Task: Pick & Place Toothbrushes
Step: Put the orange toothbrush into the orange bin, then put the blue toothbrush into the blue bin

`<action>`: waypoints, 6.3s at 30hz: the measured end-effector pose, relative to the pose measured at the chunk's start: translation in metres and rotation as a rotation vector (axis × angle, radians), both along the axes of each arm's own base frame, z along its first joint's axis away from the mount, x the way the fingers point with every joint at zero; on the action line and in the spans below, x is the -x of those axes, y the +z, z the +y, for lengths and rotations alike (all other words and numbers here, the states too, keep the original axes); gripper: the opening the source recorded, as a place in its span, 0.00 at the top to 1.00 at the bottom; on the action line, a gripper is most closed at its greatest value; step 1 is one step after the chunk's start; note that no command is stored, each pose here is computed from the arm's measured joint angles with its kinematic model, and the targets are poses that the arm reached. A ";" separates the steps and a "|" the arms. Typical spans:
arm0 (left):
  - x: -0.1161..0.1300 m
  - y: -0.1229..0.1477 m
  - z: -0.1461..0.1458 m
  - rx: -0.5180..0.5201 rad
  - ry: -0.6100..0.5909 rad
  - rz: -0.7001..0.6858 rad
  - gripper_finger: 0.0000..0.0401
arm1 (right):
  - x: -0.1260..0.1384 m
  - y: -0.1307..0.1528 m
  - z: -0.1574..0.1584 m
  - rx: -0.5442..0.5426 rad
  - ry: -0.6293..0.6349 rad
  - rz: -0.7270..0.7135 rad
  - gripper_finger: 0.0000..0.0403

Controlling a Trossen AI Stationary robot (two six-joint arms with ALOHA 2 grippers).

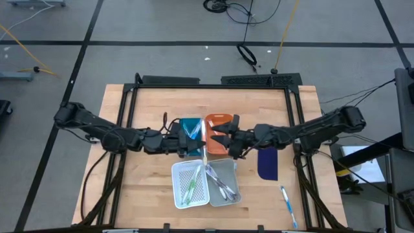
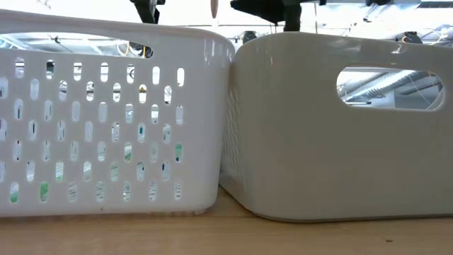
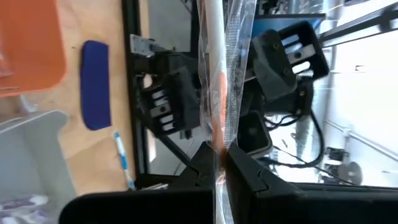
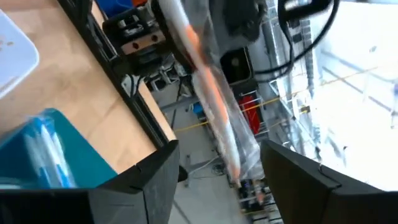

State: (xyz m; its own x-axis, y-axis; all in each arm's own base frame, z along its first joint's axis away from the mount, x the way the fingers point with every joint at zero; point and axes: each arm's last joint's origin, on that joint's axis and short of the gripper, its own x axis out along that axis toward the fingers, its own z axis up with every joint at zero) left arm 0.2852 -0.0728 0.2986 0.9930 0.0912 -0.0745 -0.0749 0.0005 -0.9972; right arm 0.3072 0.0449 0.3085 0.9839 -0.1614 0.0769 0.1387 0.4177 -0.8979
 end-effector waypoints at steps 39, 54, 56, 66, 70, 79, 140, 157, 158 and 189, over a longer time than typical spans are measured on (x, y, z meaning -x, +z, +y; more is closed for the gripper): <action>-0.003 -0.001 0.005 0.024 -0.020 0.000 0.98 | -0.041 0.005 0.009 0.112 0.061 0.063 0.96; -0.001 0.002 0.010 -0.204 0.003 0.017 0.57 | -0.040 -0.003 0.010 -0.014 0.018 0.134 0.96; -0.001 0.002 0.013 -0.238 0.012 0.019 0.51 | -0.040 -0.004 0.010 -0.020 0.007 0.141 0.96; 0.028 0.016 0.033 -0.456 0.056 0.158 0.42 | -0.035 -0.010 0.009 -0.106 -0.032 0.217 0.96; 0.051 0.021 0.040 -0.548 0.110 0.264 0.45 | -0.031 -0.012 0.007 -0.236 -0.068 0.236 0.96; 0.084 0.019 0.047 -0.775 0.094 0.473 0.52 | -0.029 -0.004 -0.011 -0.767 -0.184 0.262 0.96; 0.096 0.004 0.052 -1.097 0.024 0.745 0.54 | -0.057 -0.087 -0.105 -1.801 -0.660 0.647 0.95; 0.096 0.004 0.052 -1.098 0.024 0.745 0.54 | -0.056 -0.087 -0.104 -1.815 -0.655 0.677 0.94; 0.096 0.004 0.052 -1.098 0.024 0.745 0.54 | -0.055 -0.088 -0.104 -1.816 -0.661 0.683 0.93; 0.096 0.004 0.052 -1.106 0.021 0.747 0.54 | -0.051 -0.078 -0.101 -1.858 -0.615 0.702 0.68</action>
